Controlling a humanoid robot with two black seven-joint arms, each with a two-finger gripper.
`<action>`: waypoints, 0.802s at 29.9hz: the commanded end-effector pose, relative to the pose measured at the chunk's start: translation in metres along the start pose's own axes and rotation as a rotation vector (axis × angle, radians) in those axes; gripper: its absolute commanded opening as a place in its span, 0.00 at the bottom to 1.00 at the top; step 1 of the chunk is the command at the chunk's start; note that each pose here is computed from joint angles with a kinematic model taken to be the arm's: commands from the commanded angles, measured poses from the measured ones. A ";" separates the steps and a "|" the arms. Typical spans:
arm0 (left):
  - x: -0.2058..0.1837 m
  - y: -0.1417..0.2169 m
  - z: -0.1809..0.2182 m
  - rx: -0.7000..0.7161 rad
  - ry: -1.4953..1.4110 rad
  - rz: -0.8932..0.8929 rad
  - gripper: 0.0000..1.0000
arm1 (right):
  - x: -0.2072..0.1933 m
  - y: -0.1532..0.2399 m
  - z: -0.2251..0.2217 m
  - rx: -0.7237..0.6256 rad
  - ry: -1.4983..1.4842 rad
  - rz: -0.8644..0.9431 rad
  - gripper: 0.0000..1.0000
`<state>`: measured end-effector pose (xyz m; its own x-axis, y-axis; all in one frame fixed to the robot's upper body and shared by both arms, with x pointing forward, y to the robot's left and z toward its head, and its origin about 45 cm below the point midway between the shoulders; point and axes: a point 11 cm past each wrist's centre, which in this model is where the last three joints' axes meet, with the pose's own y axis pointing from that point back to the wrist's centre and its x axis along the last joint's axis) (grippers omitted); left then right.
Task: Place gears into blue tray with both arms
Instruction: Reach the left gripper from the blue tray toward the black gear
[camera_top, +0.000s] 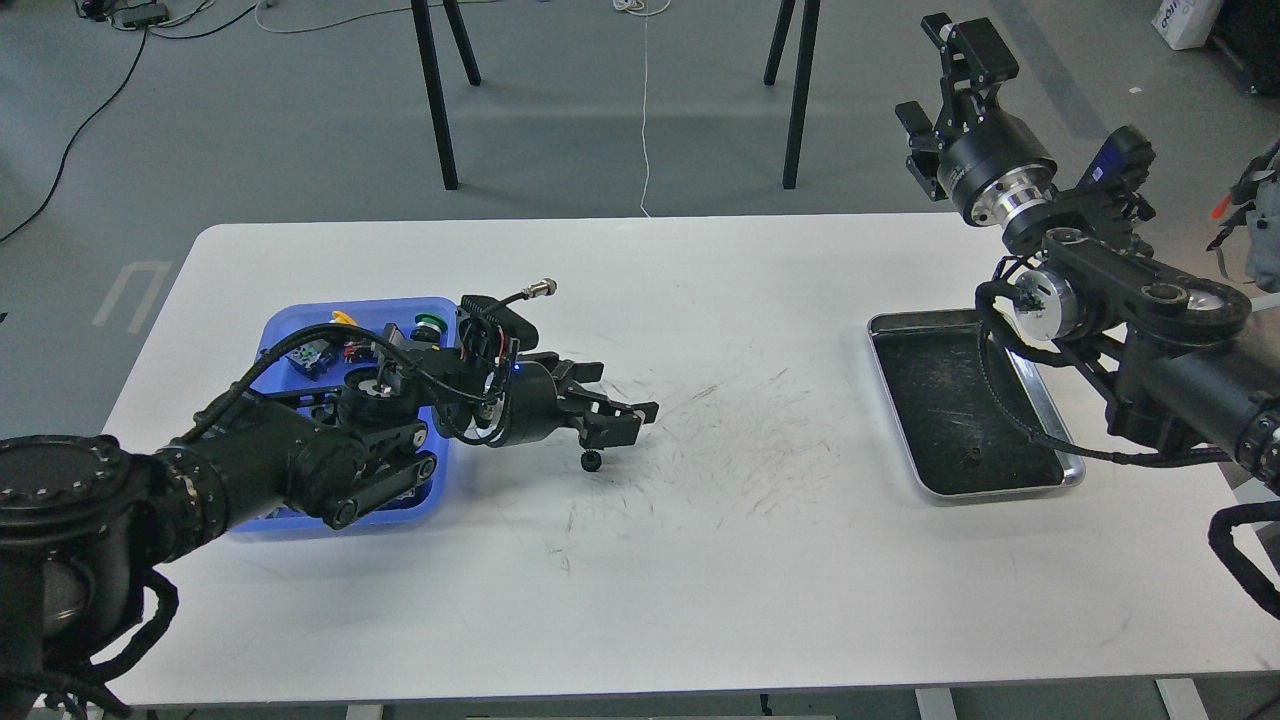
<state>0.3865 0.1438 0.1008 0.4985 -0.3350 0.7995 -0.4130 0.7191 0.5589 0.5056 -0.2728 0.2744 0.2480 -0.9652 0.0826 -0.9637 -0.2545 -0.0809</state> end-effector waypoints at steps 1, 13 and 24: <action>-0.019 0.005 -0.002 -0.010 -0.139 -0.046 1.00 | 0.005 0.000 -0.002 0.003 0.006 0.006 0.97; -0.025 0.013 -0.006 -0.028 -0.281 -0.052 0.95 | 0.005 0.000 -0.002 0.001 0.010 0.005 0.97; -0.032 0.026 -0.013 -0.031 -0.313 -0.090 0.87 | 0.009 0.002 0.002 -0.008 0.019 0.014 0.97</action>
<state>0.3691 0.1786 0.0848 0.2760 -0.5609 0.7805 -0.3529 0.6962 0.6251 0.5052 -0.2815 0.2725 0.2338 -0.9673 0.0980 -0.9677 -0.2412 -0.0730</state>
